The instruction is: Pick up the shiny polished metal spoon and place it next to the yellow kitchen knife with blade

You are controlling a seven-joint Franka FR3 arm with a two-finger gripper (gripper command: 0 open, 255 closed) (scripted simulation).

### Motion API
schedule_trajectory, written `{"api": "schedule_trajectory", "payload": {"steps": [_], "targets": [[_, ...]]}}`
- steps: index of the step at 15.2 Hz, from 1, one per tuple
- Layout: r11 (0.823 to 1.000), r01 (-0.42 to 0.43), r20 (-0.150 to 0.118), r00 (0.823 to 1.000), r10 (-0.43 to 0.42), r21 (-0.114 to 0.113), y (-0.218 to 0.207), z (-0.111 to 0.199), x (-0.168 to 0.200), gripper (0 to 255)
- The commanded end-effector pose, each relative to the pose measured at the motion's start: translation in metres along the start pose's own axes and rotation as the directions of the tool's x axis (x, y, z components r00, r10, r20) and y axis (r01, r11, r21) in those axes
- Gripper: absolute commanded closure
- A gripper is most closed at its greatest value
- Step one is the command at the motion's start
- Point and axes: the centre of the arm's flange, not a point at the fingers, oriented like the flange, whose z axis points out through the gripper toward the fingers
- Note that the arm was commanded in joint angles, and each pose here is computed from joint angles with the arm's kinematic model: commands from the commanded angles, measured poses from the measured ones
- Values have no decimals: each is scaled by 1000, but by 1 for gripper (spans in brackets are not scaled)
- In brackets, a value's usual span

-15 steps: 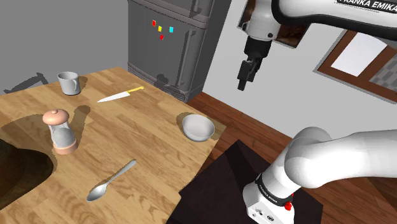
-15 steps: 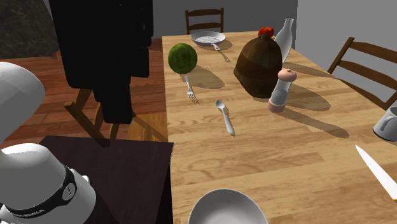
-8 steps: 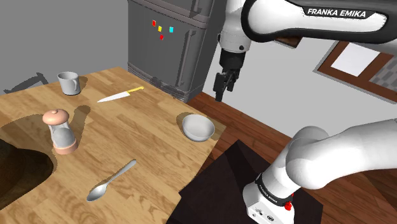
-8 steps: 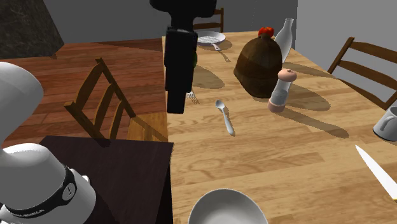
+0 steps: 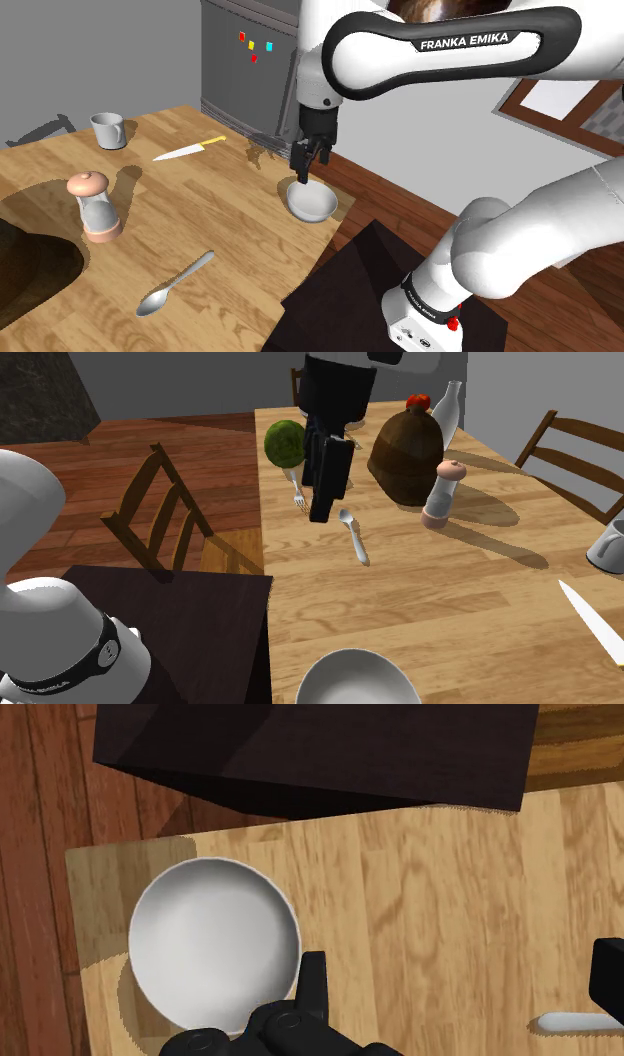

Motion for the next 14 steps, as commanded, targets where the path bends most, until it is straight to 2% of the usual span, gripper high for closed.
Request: {"api": "schedule_trajectory", "payload": {"steps": [1,14], "targets": [[1000,8,5,1000,-8,0,-20,11,15,0],[998,61,41,997,-61,-4,-152,82,105,0]]}}
